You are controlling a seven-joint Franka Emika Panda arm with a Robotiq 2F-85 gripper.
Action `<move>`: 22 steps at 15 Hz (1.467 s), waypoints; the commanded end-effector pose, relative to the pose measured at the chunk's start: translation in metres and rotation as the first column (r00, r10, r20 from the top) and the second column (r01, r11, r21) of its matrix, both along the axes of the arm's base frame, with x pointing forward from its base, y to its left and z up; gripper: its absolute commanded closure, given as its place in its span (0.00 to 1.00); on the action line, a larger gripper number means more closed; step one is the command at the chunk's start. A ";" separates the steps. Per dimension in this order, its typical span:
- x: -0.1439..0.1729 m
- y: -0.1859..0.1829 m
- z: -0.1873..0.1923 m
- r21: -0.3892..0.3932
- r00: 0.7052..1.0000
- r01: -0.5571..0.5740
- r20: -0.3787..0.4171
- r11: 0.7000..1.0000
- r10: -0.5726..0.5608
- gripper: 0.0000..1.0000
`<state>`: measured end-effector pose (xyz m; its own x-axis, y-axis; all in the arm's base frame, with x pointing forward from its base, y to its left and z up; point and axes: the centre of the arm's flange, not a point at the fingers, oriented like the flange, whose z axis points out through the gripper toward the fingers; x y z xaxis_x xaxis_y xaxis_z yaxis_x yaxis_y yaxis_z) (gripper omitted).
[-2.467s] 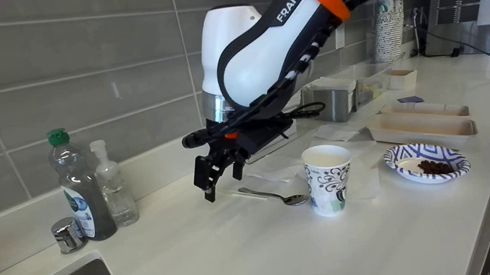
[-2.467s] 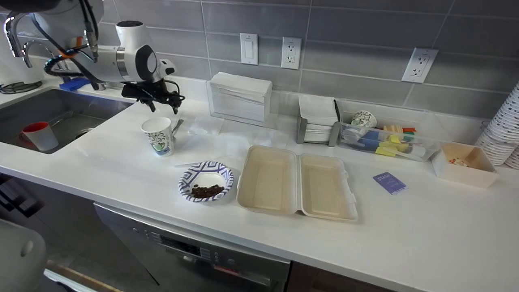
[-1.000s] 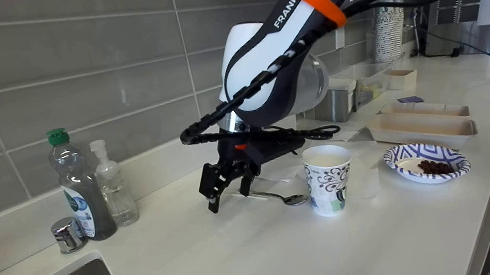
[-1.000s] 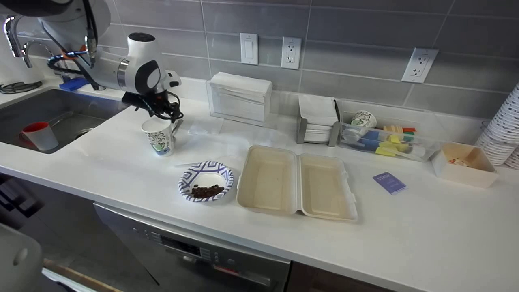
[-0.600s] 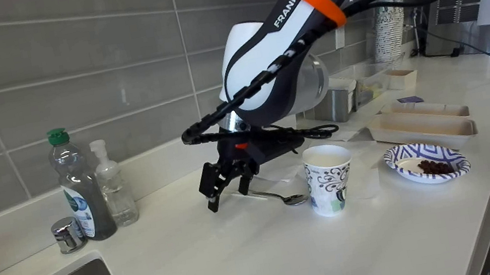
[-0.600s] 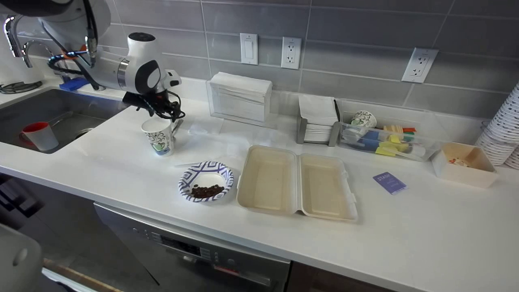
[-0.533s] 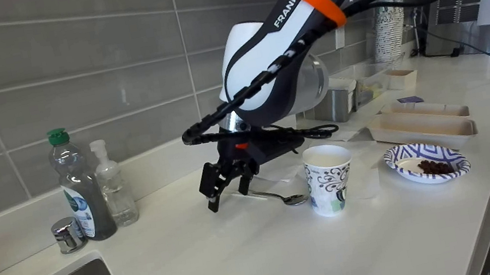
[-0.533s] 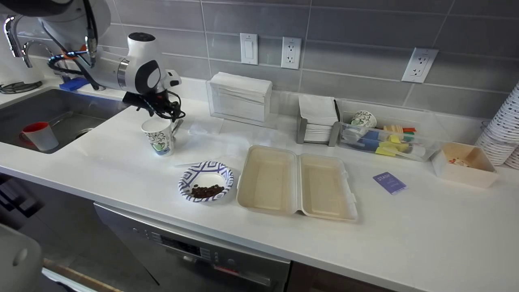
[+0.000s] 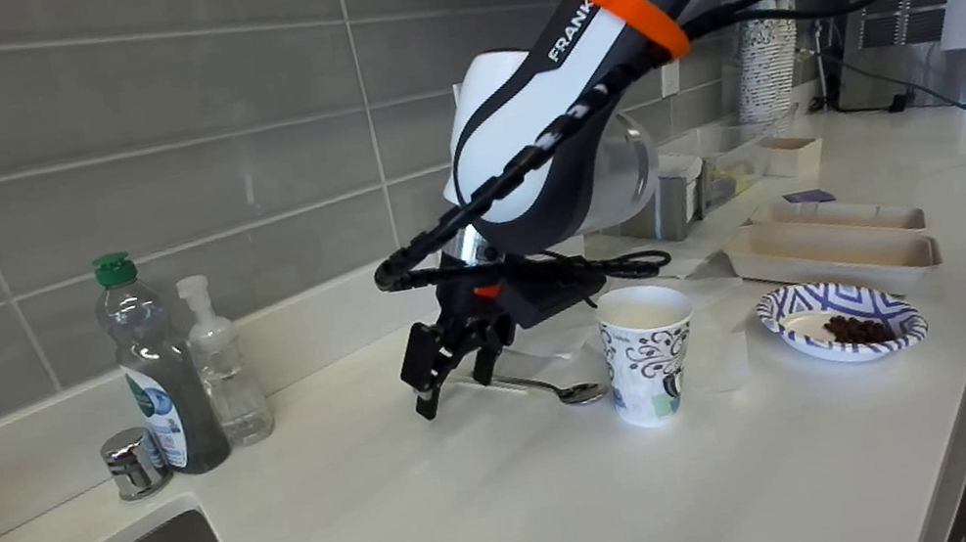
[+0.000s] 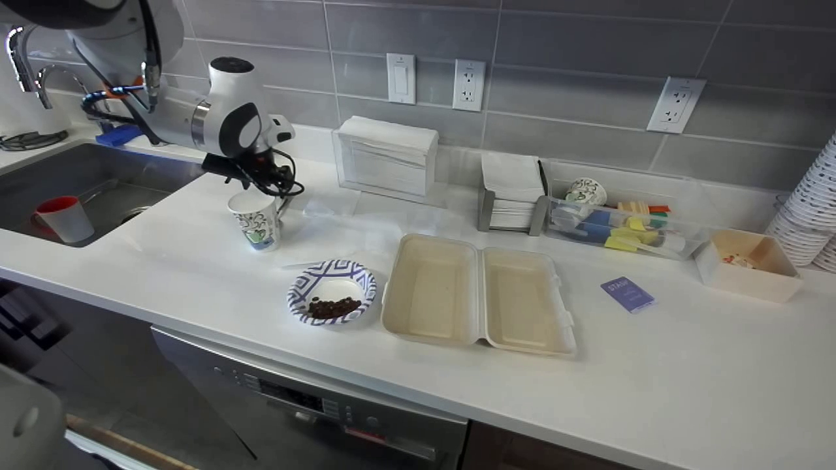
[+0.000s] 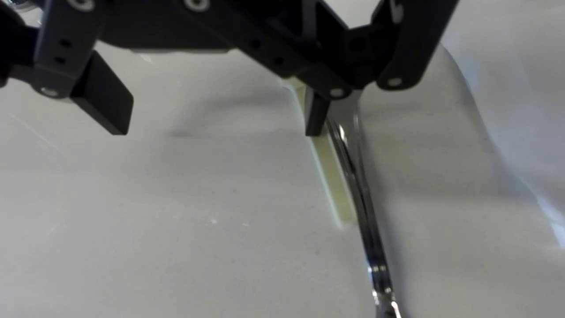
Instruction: Put the knife into the bowl
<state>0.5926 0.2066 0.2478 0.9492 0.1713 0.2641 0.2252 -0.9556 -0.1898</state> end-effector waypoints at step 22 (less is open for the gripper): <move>-0.009 0.013 0.006 0.067 1.000 -0.015 -0.026 0.998 0.017 0.00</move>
